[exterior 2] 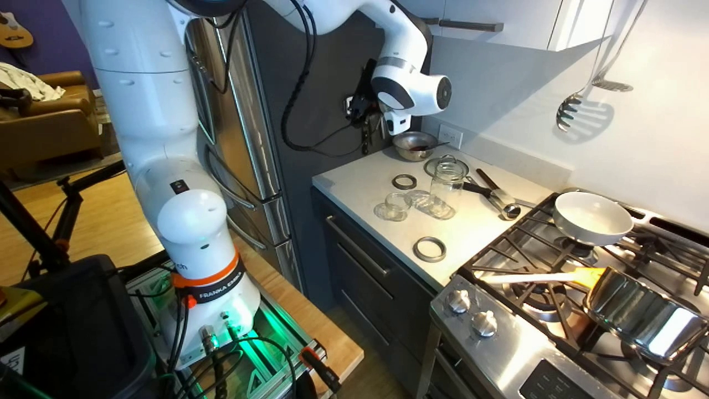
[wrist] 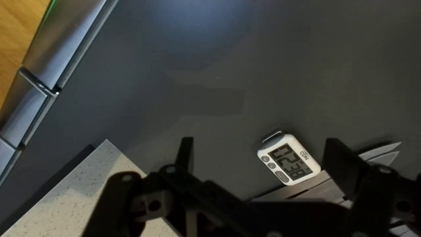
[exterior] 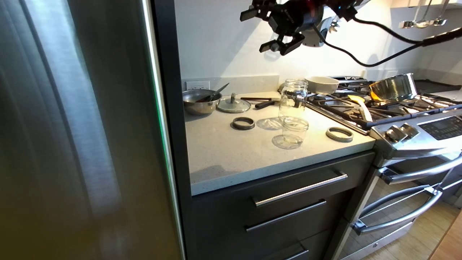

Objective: Press a button on the white device

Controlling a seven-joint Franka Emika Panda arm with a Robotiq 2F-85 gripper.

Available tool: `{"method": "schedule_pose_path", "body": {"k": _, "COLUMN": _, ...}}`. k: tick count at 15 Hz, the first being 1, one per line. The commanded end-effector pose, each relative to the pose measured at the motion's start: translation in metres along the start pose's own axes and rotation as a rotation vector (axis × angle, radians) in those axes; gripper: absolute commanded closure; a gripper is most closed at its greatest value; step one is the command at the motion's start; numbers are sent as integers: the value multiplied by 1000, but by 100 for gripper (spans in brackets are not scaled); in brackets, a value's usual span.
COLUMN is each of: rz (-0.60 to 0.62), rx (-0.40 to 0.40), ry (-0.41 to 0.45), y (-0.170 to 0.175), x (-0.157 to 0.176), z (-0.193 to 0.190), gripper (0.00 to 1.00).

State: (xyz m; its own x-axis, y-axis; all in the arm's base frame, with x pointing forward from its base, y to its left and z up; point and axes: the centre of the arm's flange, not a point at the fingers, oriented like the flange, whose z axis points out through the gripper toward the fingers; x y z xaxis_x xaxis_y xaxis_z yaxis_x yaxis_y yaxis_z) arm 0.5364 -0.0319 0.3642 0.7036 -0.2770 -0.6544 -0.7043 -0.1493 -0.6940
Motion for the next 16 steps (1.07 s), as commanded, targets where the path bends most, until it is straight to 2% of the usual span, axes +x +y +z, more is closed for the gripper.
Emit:
{"method": "schedule_pose_path", "body": {"k": 1, "rz": 75, "rx": 93, "ry": -93, "y": 1, "x": 46, "z": 14, "gripper": 0}}
{"method": "schedule_pose_path", "body": {"k": 4, "rz": 168, "rx": 141, "ry": -177, "y": 3, "x": 66, "z": 31, "gripper": 0}}
{"method": "schedule_pose_path", "body": {"k": 6, "rz": 213, "rx": 143, "ry": -207, "y": 3, "x": 77, "z": 40, "gripper": 0}}
{"method": "schedule_pose_path", "body": {"k": 12, "rz": 372, "rx": 128, "ry": -227, "y": 3, "x": 105, "z": 61, "gripper": 0}}
{"method": "schedule_pose_path", "body": {"k": 13, "rz": 393, "rx": 133, "ry": -237, "y": 1, "x": 108, "z": 64, "gripper": 3}}
{"method": "schedule_pose_path", "body": {"k": 14, "rz": 412, "rx": 139, "ry": -239, "y": -1, "x": 112, "z": 67, "gripper": 20}}
{"method": "schedule_pose_path", "body": {"k": 15, "rz": 429, "rx": 143, "ry": -243, "y": -3, "x": 115, "z": 70, "gripper": 28}}
{"method": "schedule_pose_path", "body": {"k": 16, "rz": 446, "rx": 151, "ry": -244, "y": -5, "x": 118, "z": 73, "gripper": 30}}
